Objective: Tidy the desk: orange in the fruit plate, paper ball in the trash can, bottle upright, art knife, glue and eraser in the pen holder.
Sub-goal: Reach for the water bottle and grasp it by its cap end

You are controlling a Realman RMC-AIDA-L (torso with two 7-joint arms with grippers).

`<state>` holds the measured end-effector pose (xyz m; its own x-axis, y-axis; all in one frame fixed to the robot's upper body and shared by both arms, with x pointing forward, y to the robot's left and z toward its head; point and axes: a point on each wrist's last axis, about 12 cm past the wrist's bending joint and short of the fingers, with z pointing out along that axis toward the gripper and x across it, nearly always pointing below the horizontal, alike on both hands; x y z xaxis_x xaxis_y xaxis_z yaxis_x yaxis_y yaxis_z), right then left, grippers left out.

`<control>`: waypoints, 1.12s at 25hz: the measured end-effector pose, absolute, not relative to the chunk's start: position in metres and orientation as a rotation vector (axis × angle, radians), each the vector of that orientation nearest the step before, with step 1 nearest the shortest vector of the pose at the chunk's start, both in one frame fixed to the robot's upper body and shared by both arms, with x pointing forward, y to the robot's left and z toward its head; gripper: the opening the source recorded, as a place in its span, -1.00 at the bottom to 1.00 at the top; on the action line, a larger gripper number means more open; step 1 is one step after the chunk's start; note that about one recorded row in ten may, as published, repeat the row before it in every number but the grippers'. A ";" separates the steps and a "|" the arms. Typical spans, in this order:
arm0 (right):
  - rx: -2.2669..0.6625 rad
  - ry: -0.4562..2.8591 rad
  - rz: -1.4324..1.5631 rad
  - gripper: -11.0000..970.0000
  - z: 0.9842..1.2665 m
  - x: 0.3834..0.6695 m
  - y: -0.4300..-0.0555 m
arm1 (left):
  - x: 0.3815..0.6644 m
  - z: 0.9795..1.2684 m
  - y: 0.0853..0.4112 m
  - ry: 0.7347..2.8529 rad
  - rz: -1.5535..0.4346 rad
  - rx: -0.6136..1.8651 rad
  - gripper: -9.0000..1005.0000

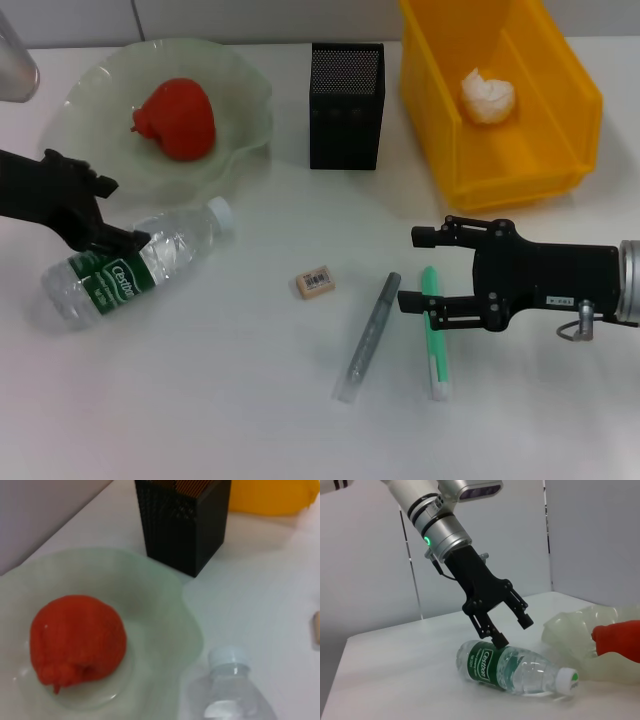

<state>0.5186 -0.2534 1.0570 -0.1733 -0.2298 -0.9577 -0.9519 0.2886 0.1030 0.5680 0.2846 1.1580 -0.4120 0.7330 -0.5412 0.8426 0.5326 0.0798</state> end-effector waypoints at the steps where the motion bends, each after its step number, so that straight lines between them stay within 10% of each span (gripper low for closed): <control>1: -1.105 1.620 0.965 0.68 1.057 0.519 -0.253 | 0.569 1.155 0.286 2.266 -0.248 1.278 0.63; 28: -1.094 1.635 0.956 0.68 1.054 0.517 -0.255 | 0.581 1.137 0.249 2.279 -0.376 1.417 0.63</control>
